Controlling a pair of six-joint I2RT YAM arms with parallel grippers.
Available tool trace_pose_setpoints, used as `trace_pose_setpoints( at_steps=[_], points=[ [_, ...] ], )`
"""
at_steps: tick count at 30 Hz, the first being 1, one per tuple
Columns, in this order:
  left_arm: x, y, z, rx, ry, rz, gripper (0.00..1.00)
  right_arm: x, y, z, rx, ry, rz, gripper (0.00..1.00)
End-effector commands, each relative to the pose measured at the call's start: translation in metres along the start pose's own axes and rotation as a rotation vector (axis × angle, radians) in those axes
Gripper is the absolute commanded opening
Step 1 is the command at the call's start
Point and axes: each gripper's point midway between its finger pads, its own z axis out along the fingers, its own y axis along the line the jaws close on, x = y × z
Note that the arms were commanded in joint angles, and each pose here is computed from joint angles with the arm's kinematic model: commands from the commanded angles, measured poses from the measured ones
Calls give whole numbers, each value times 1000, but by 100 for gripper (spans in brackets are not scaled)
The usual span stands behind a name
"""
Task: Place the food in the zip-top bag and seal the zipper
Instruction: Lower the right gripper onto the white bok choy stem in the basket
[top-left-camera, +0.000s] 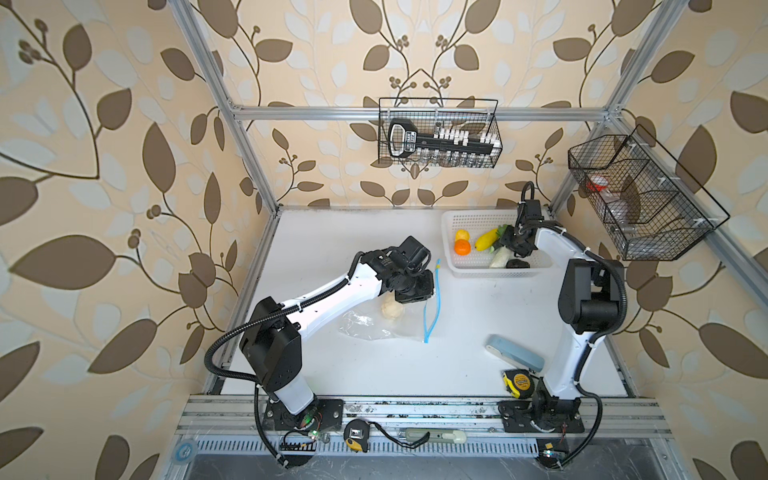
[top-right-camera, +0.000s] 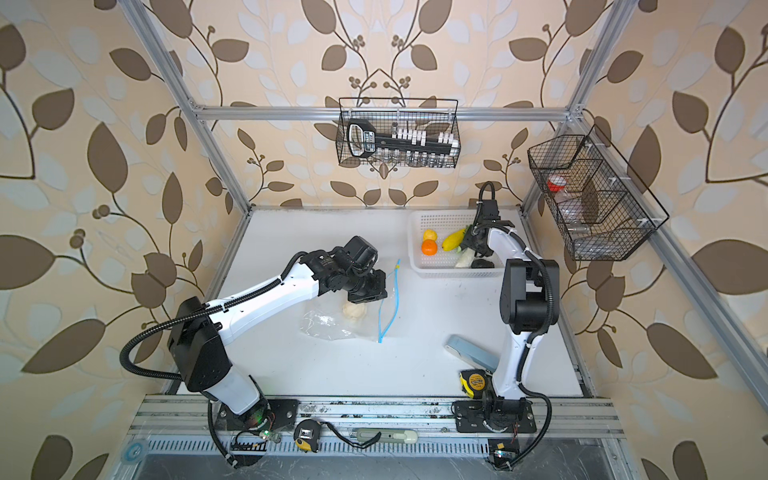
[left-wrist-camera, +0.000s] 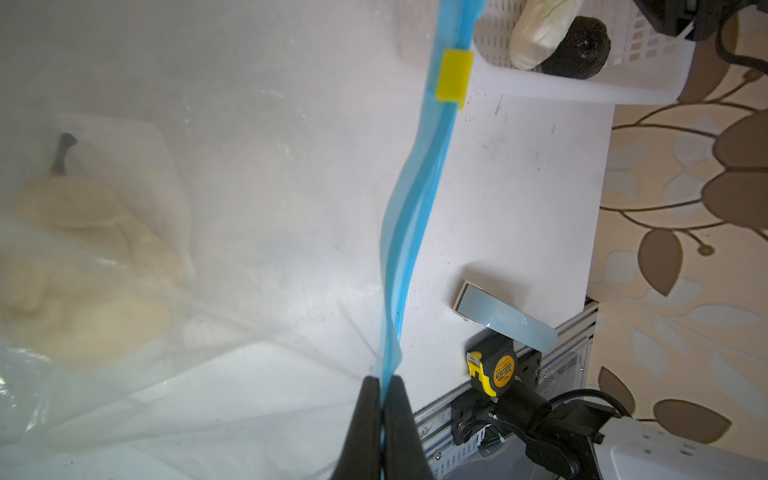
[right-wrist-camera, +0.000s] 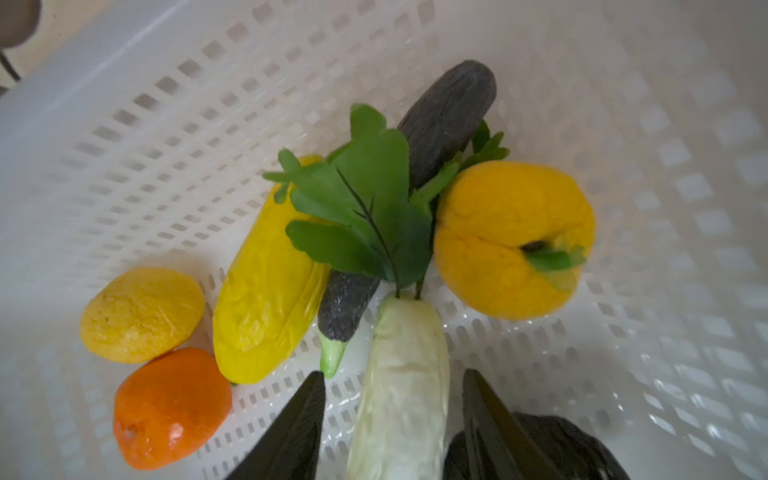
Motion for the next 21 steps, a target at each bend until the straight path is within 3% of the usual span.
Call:
trace_pose_setpoints(
  at_steps=[1, 10, 21],
  points=[
    [-9, -10, -6, 32, -14, 18, 0, 7, -1, 11, 0, 58, 3, 52],
    [-10, -10, -4, 28, -13, 15, 0, 15, -6, 29, 25, 98, 0, 51],
    [-12, -10, -1, 25, -12, 12, 0, 17, -1, 44, 14, 131, -4, 62]
  ],
)
